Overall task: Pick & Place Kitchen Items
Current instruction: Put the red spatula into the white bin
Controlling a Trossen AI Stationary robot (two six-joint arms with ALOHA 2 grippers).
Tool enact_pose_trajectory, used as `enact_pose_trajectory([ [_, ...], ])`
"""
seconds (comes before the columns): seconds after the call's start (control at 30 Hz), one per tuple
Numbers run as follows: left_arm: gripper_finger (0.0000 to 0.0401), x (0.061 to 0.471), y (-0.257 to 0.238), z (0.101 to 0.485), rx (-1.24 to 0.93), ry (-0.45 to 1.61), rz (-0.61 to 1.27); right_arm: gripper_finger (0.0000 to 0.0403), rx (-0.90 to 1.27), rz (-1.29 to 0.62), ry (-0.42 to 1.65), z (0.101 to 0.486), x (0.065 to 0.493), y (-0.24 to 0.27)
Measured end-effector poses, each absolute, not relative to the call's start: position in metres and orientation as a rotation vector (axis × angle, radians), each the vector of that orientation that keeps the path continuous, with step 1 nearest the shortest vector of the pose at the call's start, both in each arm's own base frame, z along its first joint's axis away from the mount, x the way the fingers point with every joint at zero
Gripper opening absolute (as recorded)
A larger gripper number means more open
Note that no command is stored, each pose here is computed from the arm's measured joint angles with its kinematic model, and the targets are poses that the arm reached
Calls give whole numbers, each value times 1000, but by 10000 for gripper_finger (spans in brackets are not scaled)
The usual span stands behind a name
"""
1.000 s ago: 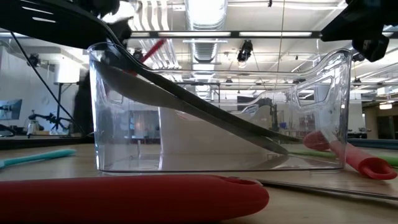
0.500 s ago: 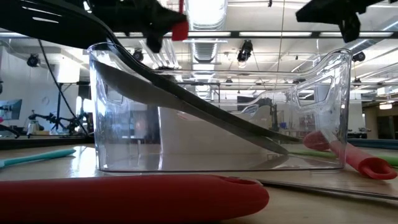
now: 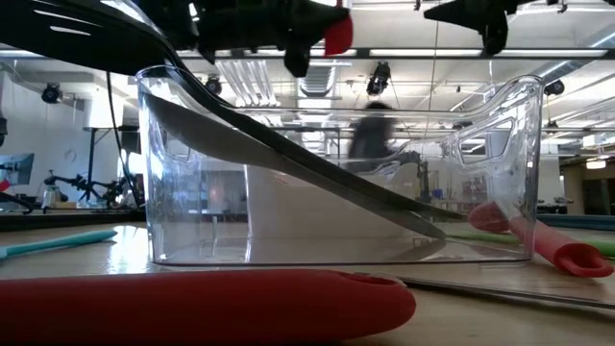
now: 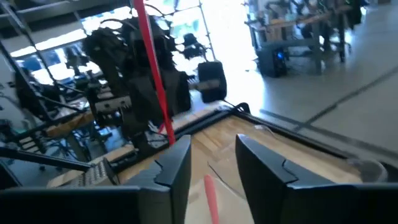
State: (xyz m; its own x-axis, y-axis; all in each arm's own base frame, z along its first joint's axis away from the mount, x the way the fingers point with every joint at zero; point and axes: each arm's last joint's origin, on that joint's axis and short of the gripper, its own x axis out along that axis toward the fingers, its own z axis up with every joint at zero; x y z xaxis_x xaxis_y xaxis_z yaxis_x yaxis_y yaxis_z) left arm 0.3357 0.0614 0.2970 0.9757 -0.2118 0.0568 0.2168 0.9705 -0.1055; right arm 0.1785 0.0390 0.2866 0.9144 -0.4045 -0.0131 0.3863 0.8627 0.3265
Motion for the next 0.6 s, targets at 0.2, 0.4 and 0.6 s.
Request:
enact_pose_trajectory([
  [0.2, 25, 360, 60, 300, -106, -45, -260, 147, 290, -393, -117, 292, 187, 34],
  [0.4, 25, 382, 63, 297, -127, -27, -302, 141, 252, -304, -124, 297, 201, 31],
  [0.6, 25, 394, 62, 298, -158, -14, -356, 124, 164, -309, -82, 309, 217, 34],
])
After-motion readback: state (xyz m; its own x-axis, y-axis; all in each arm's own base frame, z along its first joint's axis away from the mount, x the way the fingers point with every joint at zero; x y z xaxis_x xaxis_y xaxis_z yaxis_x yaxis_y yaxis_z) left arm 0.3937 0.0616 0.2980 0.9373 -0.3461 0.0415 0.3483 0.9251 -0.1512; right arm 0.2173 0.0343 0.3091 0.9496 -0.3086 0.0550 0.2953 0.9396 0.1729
